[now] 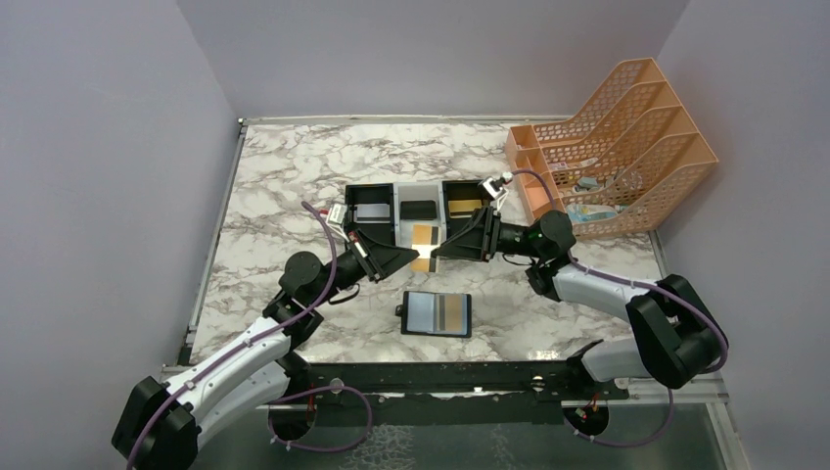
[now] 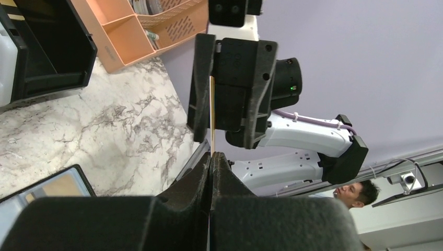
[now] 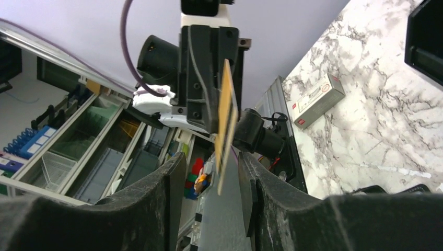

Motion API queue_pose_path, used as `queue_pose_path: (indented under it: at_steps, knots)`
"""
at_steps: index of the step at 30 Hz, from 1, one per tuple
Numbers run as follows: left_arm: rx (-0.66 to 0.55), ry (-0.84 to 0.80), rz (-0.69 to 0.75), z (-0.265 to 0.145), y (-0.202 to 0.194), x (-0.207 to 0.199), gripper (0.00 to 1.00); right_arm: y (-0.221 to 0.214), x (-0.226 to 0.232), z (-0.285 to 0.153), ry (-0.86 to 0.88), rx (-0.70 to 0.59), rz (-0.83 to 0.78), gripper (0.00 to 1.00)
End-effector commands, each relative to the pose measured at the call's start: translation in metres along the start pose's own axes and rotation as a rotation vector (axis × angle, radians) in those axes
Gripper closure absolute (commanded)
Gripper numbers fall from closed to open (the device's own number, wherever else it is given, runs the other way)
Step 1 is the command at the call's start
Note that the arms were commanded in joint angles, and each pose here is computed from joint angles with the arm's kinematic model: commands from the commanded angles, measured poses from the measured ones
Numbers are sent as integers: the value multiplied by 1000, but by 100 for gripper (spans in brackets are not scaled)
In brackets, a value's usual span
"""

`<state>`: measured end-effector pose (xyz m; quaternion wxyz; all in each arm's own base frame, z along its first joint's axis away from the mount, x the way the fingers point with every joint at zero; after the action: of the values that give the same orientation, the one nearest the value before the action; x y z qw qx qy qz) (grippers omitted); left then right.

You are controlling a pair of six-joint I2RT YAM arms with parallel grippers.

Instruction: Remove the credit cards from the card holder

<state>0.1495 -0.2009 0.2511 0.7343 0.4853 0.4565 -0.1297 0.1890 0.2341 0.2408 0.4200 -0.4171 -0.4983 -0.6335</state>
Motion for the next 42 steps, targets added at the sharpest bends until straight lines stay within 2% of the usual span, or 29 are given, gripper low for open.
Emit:
queue_pose_path:
  at_steps: [1,8,19,24,30,42]
  knots:
    - [18,-66,36,1,1,-8,100,1,15,5,21,43,-52,59]
    - [1,-80,44,1,3,-10,100,-6,11,1,43,21,-8,70]
    - [31,-144,38,5,0,-12,100,-8,15,-1,61,38,-40,81]
    - [20,-151,43,3,1,-14,100,-7,15,-1,63,13,-36,93]
    - [46,-150,39,4,-3,-11,100,-7,18,-1,83,5,-37,95]
    - [41,-137,33,4,-5,-7,100,-6,11,2,55,3,-45,87]
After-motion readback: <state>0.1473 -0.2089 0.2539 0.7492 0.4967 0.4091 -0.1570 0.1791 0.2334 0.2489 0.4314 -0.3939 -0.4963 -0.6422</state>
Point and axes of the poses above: each gripper's point midway between its finger pads, its own z axis out along the fingers, its own x axis along the line the jaws close on, y = z × x, the point moved 7 cm from there along -z, back along the fingers, and after that the axes turned 13 degrees about z, right-handed, at the moved point
